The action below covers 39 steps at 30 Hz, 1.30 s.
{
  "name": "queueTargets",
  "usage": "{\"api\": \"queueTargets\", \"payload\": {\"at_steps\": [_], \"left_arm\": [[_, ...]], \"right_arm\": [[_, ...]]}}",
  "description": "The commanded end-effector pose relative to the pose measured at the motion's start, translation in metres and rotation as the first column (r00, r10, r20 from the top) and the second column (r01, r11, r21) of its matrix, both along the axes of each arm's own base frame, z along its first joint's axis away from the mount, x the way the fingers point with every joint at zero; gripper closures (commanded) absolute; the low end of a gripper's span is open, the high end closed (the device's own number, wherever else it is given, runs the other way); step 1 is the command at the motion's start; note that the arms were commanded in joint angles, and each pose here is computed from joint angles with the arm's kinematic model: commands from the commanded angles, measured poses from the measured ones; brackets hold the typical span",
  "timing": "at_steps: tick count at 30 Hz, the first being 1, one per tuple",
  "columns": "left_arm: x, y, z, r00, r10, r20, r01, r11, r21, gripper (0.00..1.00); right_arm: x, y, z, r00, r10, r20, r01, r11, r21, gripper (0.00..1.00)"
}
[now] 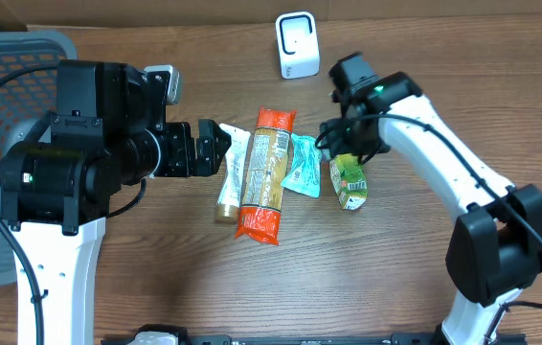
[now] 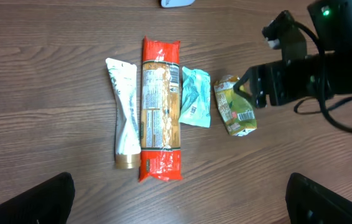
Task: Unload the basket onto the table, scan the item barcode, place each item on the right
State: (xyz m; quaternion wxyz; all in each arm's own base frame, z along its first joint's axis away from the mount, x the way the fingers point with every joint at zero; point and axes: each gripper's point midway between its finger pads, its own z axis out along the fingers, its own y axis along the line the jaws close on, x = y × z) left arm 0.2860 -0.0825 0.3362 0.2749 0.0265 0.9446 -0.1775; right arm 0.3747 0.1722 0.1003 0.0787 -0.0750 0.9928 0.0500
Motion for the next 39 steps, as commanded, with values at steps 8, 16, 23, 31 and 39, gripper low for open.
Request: {"api": "queueTargets", "payload": {"at_steps": [8, 16, 23, 31, 39], "left_arm": [[0.001, -0.004, 0.0, 1.0, -0.03, 0.004, 0.03, 1.0, 0.005, 0.0], [0.001, -0.004, 0.0, 1.0, -0.03, 0.004, 0.03, 1.0, 0.005, 0.01], [0.001, -0.004, 0.0, 1.0, -0.03, 0.004, 0.03, 1.0, 0.005, 0.0], [0.001, -0.004, 0.0, 1.0, -0.03, 0.004, 0.03, 1.0, 0.005, 0.0], [0.001, -0.004, 0.0, 1.0, -0.03, 0.004, 0.03, 1.0, 0.005, 0.0]], "right_arm": [[0.008, -0.001, -0.052, 0.995, 0.06, -0.076, -0.062, 0.998, -0.031, 0.24], [0.013, 0.0, -0.066, 0.996, 0.05, -0.073, -0.052, 0.998, -0.029, 0.52], [0.009, 0.001, -0.071, 0.995, 0.046, -0.086, -0.048, 0.999, -0.017, 0.62], [-0.001, -0.003, -0.081, 0.993, 0.02, -0.117, -0.023, 0.999, -0.026, 0.96], [0.016, -0.026, -0.05, 0.972, -0.203, -0.115, 0.203, 0.979, -0.013, 0.96]]}}
